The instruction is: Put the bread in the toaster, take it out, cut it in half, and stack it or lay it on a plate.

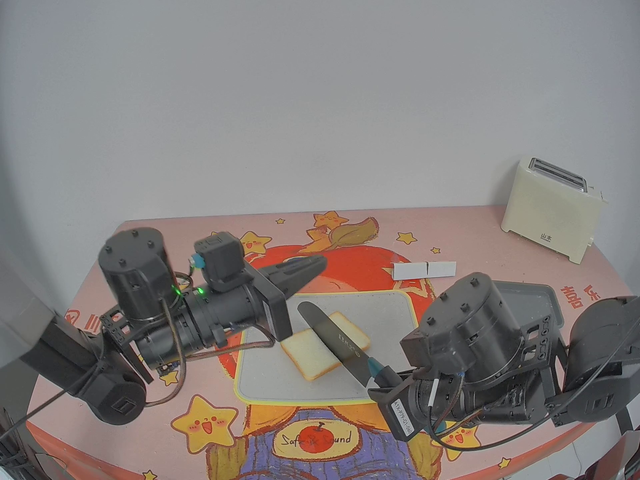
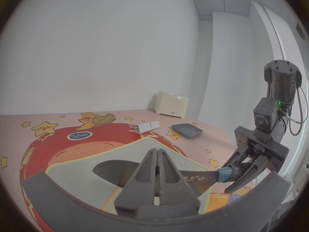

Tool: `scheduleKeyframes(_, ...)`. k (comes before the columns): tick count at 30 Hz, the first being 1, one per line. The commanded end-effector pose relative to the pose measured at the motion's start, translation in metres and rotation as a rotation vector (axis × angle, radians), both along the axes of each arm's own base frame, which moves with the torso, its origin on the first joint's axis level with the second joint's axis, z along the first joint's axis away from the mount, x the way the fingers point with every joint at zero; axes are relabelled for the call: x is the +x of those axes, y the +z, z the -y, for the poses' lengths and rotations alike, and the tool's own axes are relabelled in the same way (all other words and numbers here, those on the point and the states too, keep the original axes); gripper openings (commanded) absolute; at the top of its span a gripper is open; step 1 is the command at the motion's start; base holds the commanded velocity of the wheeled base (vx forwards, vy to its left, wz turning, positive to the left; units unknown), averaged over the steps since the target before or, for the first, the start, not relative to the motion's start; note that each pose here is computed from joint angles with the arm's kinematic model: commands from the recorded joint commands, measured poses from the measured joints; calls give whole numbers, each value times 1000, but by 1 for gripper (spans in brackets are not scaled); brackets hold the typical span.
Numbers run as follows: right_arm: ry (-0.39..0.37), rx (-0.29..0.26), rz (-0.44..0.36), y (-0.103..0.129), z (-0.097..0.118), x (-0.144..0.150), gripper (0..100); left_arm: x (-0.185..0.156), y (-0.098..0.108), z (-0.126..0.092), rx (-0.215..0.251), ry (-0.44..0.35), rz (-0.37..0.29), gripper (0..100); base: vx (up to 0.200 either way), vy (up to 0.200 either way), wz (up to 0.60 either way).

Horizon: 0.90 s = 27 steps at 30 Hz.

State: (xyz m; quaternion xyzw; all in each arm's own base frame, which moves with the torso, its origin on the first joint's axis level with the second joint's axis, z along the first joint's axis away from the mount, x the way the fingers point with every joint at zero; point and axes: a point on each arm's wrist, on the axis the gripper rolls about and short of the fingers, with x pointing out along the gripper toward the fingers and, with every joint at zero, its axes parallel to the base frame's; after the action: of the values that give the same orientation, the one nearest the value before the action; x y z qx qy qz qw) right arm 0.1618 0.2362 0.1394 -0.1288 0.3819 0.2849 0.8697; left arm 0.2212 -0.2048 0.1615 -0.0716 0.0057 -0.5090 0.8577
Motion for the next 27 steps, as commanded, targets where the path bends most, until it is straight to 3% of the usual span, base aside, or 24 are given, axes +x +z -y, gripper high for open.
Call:
scheduleKeyframes(1, -7, 2, 3, 1, 1, 2, 0, -11, 58, -35, -115, 66, 142, 0, 0, 0, 0)
scheduleKeyframes(3, -9, 4, 3, 1, 2, 2, 0, -15, 81, -56, -155, 115, 203, 0, 0, 0, 0)
scheduleKeyframes(8, -10, -1, -1, 0, 2, 2, 0, -17, 106, -87, -173, 164, 280, 0, 0, 0, 0)
scheduleKeyframes(27, -14, 40, 27, 12, 2, 3, 0, -16, 105, -94, -163, 172, 287, 0, 0, 0, 0)
